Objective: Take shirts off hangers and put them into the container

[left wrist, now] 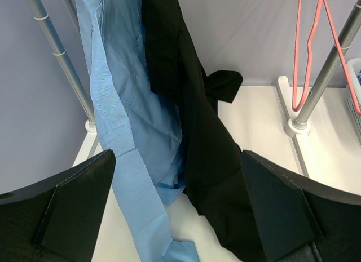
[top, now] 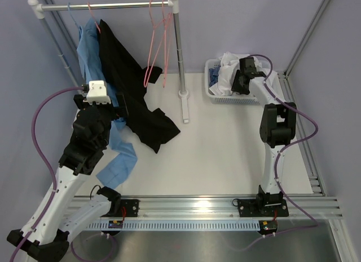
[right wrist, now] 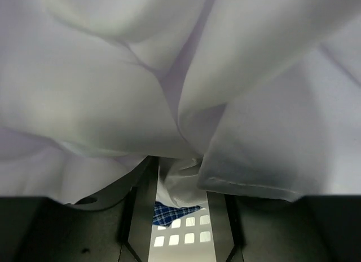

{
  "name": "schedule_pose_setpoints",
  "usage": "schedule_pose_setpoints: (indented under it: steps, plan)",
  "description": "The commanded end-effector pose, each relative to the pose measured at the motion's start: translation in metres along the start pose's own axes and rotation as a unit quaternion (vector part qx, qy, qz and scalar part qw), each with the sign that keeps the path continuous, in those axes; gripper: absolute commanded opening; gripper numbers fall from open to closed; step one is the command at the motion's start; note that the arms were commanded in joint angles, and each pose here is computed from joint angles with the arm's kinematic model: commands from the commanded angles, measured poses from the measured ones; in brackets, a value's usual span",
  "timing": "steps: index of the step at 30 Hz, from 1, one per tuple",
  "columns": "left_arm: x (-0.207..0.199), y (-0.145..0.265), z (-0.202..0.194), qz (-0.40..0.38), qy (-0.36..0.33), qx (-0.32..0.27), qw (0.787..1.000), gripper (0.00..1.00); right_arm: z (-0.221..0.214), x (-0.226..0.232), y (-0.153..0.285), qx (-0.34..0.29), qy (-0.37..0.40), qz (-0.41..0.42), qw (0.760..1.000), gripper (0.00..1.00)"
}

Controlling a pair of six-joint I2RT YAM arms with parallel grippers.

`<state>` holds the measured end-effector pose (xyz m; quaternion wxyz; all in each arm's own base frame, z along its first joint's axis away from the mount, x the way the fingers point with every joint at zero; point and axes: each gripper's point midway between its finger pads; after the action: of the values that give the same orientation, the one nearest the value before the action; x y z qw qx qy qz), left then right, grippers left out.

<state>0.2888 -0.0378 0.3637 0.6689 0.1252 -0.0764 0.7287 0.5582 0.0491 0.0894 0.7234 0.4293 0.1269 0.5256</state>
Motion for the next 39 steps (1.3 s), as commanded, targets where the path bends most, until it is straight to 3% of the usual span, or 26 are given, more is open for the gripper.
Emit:
schedule_pose_setpoints:
  steps: [1, 8, 16, 22, 28, 35, 39]
  plan:
    - [0.007, 0.001, 0.017, 0.011, 0.019, -0.032, 0.999, 0.99, 0.036, 0.019, 0.047, -0.035, 0.006, 0.040, 0.999, 0.48]
    - [0.007, 0.002, 0.018, 0.011, 0.023, -0.034, 0.999, 0.99, 0.095, 0.047, 0.143, -0.116, 0.002, 0.114, 0.987, 0.52]
    - [0.008, 0.003, 0.019, 0.011, 0.023, -0.036, 0.999, 0.99, 0.146, 0.024, 0.179, -0.184, -0.065, 0.120, 0.973, 0.52]
    - [0.008, 0.003, 0.020, 0.009, 0.024, -0.037, 0.999, 0.99, 0.187, -0.032, 0.149, -0.224, -0.150, 0.089, 0.959, 0.53]
    - [0.007, 0.001, 0.018, 0.010, 0.022, -0.033, 0.999, 0.99, 0.194, -0.059, 0.107, -0.218, -0.177, 0.057, 0.958, 0.55]
    - [0.007, 0.000, 0.017, 0.010, 0.021, -0.032, 0.999, 0.99, 0.128, -0.062, 0.013, -0.101, -0.192, 0.052, 0.975, 0.57]
    - [0.007, 0.001, 0.018, 0.010, 0.022, -0.033, 0.999, 0.99, 0.084, -0.056, -0.014, -0.037, -0.177, 0.048, 0.982, 0.57]
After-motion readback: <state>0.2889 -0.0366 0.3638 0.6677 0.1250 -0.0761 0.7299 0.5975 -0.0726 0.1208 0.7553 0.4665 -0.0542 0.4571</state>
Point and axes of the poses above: each gripper's point midway between its finger pads, its own y axis back along the fingers, its own x axis along the line the jaws close on, z = x × y, and after that the axes turned 14 degrees about -y, right-handed
